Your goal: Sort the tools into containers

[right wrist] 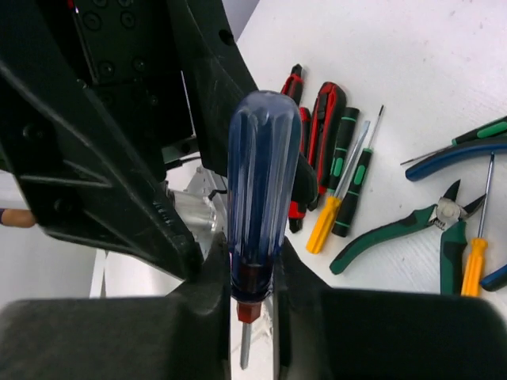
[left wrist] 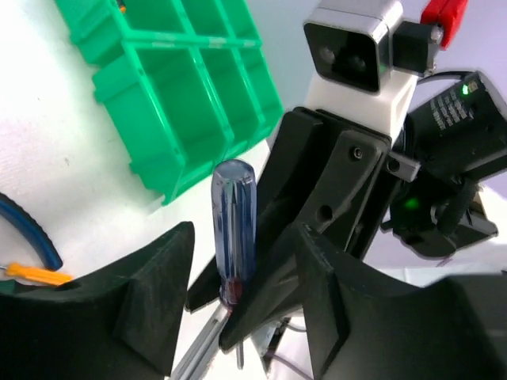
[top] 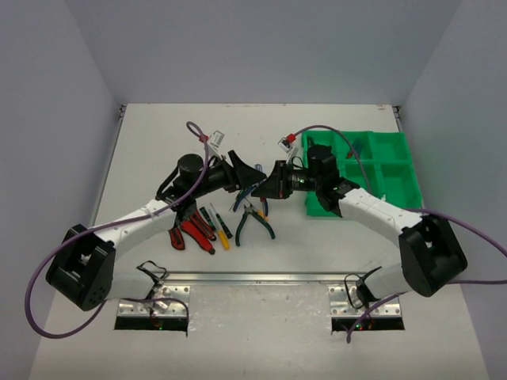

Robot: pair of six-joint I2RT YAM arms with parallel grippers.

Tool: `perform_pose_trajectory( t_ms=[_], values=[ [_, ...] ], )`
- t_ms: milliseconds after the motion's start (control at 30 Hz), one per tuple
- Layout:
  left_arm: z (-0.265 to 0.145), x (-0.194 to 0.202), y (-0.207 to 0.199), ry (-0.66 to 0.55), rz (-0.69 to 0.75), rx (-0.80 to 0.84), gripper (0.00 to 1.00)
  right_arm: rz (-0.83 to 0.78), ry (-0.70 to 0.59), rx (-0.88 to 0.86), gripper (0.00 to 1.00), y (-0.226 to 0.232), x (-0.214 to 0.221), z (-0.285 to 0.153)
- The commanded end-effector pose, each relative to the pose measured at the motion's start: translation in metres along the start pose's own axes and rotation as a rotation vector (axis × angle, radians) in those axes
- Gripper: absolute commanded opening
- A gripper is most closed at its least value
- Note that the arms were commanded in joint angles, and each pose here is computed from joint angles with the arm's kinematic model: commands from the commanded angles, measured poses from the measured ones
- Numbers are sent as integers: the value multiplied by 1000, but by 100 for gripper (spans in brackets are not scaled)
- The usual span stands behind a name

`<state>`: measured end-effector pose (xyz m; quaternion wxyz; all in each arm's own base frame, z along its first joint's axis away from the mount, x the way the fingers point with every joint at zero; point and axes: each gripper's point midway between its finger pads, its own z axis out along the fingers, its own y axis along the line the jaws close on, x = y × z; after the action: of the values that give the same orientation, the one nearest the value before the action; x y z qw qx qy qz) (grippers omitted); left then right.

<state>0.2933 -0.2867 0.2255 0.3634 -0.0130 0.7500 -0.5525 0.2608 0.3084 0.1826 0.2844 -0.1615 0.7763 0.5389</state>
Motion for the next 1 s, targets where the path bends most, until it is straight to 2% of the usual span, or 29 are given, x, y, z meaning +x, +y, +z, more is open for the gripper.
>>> perform_pose_trajectory(
  t_ms=[0, 33, 100, 167, 200, 267, 333, 467, 533, 633, 733, 833, 967],
  values=[
    [-8, -19, -25, -58, 82, 9, 98, -23, -106, 13, 0, 2, -23, -4],
    [-11, -31, -14, -100, 92, -96, 100, -15, -131, 71, 0, -10, -29, -9],
    [-38, -67, 27, -246, 156, -434, 100, 16, -176, 254, 0, -46, -39, -29],
    [-81, -76, 59, -304, 155, -723, 100, 53, -256, 486, 0, -92, -63, -62],
    [-102, -79, 65, -322, 167, -812, 100, 70, -306, 617, 0, -116, -77, -85],
    [-121, -83, 56, -347, 196, -829, 100, 105, -392, 842, 0, -154, -104, -136],
    [-126, -77, 48, -310, 229, -799, 100, 113, -446, 1028, 0, -181, -123, -175],
    [-129, -44, 34, -87, 331, -704, 100, 131, -495, 1326, 0, -234, -165, -247],
    [-139, -38, 41, -47, 373, -738, 100, 153, -502, 1413, 0, -261, -173, -269],
    [-159, -33, 71, -35, 419, -872, 100, 143, -528, 1412, 0, -286, -203, -285],
    [-166, -31, 85, -36, 435, -934, 100, 120, -507, 1457, 0, -308, -214, -289],
    [-161, -27, 87, -37, 429, -907, 100, 106, -470, 1463, 0, -335, -221, -281],
    [-162, -24, 93, -73, 426, -896, 100, 128, -458, 1438, 0, -348, -221, -271]
  ],
)
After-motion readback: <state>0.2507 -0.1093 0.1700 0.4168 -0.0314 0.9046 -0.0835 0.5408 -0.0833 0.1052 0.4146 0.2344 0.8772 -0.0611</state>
